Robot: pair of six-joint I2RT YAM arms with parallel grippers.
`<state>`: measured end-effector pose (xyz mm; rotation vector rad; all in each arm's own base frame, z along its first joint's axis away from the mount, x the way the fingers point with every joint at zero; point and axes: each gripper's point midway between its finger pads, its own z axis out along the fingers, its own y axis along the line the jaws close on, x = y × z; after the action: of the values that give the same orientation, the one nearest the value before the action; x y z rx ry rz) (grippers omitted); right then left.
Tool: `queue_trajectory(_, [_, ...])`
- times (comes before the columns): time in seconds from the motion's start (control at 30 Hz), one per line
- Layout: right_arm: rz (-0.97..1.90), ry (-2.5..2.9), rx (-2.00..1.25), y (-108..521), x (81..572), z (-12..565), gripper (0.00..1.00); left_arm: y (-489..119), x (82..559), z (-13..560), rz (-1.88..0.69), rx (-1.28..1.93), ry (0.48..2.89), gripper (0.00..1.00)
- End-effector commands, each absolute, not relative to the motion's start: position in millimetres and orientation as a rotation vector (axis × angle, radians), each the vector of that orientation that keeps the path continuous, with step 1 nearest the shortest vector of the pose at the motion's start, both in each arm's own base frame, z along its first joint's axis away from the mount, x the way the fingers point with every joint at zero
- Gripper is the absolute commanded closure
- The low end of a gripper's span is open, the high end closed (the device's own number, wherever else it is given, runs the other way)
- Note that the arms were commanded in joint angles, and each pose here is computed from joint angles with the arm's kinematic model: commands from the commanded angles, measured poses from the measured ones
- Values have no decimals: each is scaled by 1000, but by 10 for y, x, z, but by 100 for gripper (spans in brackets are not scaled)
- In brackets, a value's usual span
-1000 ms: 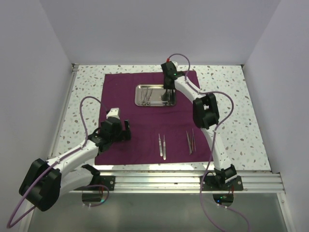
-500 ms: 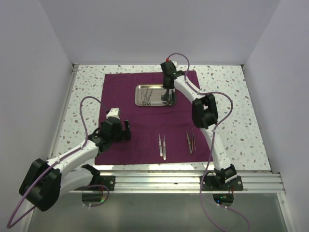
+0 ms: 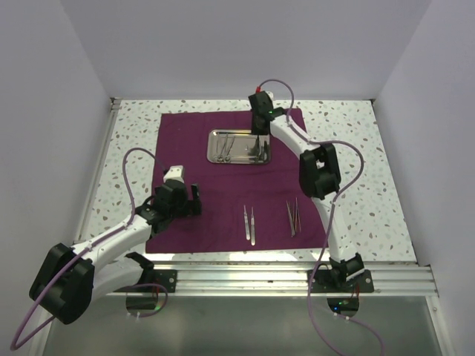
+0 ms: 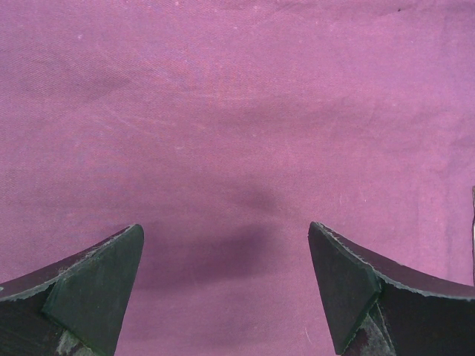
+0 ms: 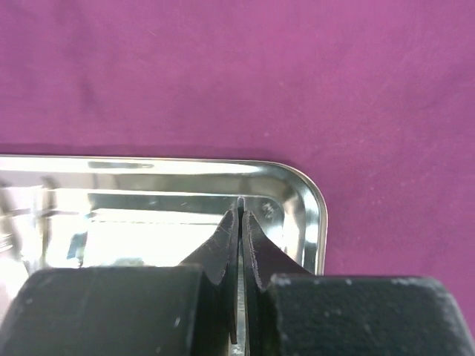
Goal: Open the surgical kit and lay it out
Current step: Pick up the medical item from the container, then place the medical item in the surgical kit.
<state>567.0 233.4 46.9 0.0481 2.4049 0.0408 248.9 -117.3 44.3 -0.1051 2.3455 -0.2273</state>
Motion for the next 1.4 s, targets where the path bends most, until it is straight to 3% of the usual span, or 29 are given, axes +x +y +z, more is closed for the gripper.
queue_trajectory(0.0, [145, 2271, 53, 2428, 5689, 1348, 100, -1225, 2618, 614, -237, -97, 2288, 4])
queue_trajectory(0.23, [208, 2244, 54, 2503, 5425, 1692, 100, -1219, 2620, 620, -232, -100, 2286, 4])
queue_trajectory(0.33, [225, 2273, 38, 2598, 5087, 1554, 100, -1227, 2621, 649, -240, -102, 2280, 4])
queue_trajectory(0.8, [412, 2307, -2, 2866, 2887, 1178, 100, -1225, 2606, 712, -259, -114, 2261, 3])
queue_trajectory(0.97, [457, 2354, -2, 2921, 2494, 869, 100, -1189, 2610, 712, -238, -132, 2256, 3])
queue_trajectory(1.2, [481, 2378, -35, 3059, 2441, 590, 100, -1134, 2638, 721, -187, -166, 2267, 3])
queue_trajectory(1.23, [483, 2370, -37, 3065, 2453, 612, 98, -1130, 2653, 750, -181, -171, 2261, 3])
queue_trajectory(1.27, [486, 2364, -46, 3059, 2444, 620, 71, -1134, 2663, 784, -178, -176, 2261, 3])
queue_trajectory(1.3, [503, 2343, -43, 3057, 2463, 692, 56, -1139, 2669, 803, -176, -177, 2259, 2])
queue_trajectory(1.33, [498, 2329, -49, 3032, 2465, 729, 34, -1162, 2698, 868, -184, -182, 2247, 0])
queue_trajectory(1.37, [492, 2323, -47, 2993, 2459, 743, 27, -1172, 2714, 901, -187, -186, 2242, 1])
